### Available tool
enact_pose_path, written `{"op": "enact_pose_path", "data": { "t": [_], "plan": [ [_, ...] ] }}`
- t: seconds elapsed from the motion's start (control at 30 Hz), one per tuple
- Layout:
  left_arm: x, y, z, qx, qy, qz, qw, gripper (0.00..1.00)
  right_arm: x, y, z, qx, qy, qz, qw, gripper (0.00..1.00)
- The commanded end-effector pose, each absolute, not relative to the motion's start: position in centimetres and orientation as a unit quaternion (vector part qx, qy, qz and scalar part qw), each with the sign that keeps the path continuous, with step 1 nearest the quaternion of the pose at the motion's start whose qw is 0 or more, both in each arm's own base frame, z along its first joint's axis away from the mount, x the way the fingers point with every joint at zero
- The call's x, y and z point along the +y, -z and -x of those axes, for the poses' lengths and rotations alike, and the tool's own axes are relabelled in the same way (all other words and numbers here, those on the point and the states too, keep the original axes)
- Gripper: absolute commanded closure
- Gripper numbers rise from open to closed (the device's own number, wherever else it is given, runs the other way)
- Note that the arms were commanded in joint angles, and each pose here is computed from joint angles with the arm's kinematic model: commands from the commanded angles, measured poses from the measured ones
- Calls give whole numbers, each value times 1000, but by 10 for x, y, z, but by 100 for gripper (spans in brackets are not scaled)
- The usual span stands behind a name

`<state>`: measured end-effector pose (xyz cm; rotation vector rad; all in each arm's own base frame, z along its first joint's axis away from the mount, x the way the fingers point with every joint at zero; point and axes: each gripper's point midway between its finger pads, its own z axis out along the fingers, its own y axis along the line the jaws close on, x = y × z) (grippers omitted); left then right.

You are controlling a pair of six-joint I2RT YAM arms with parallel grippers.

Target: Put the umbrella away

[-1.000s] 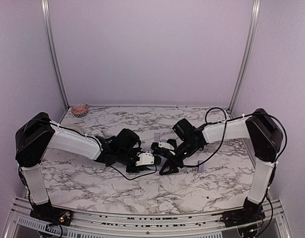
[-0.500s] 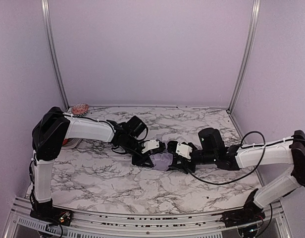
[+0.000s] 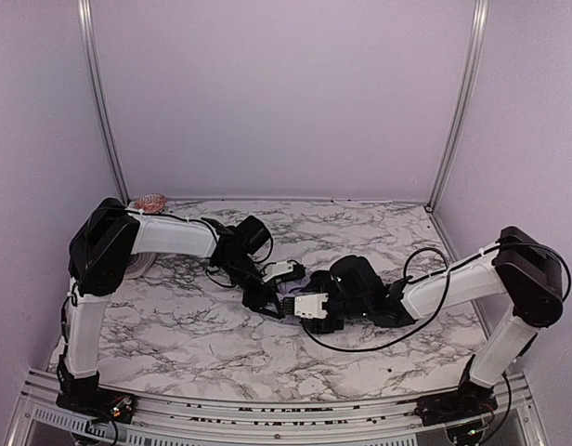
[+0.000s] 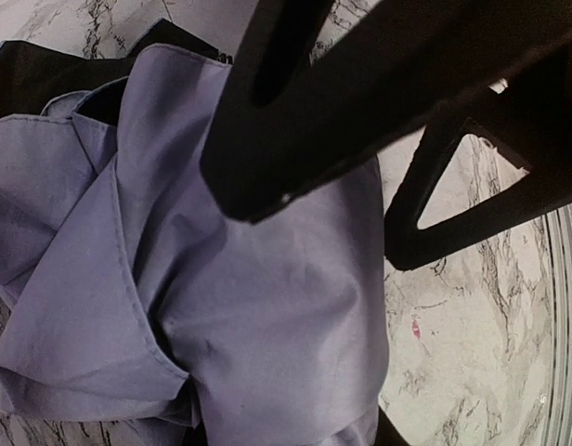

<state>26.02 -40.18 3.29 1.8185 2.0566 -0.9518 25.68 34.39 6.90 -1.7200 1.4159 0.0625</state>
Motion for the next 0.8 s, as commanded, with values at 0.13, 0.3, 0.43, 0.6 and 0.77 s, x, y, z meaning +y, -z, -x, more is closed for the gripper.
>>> {"op": "enact_pose_path", "data": {
  "t": [0.13, 0.3, 0.43, 0.6, 0.77],
  "plan": [
    [-347, 31, -209, 756, 325, -564, -76, 95, 344, -34, -261, 572, -2, 731, 372, 30],
    [-347, 30, -207, 750, 344, -558, -85, 95, 337, -13, -270, 609, 22, 725, 321, 50],
    [-349, 23, -206, 741, 361, -561, -81, 93, 333, -4, -266, 625, 16, 724, 292, 65],
    [-353, 5, -223, 738, 372, -562, -41, 55, 329, 10, -253, 644, -11, 726, 242, 75],
    [-343, -14, -294, 791, 313, -516, 103, 32, 327, 15, -237, 667, -63, 716, 194, 82]
  ]
}}
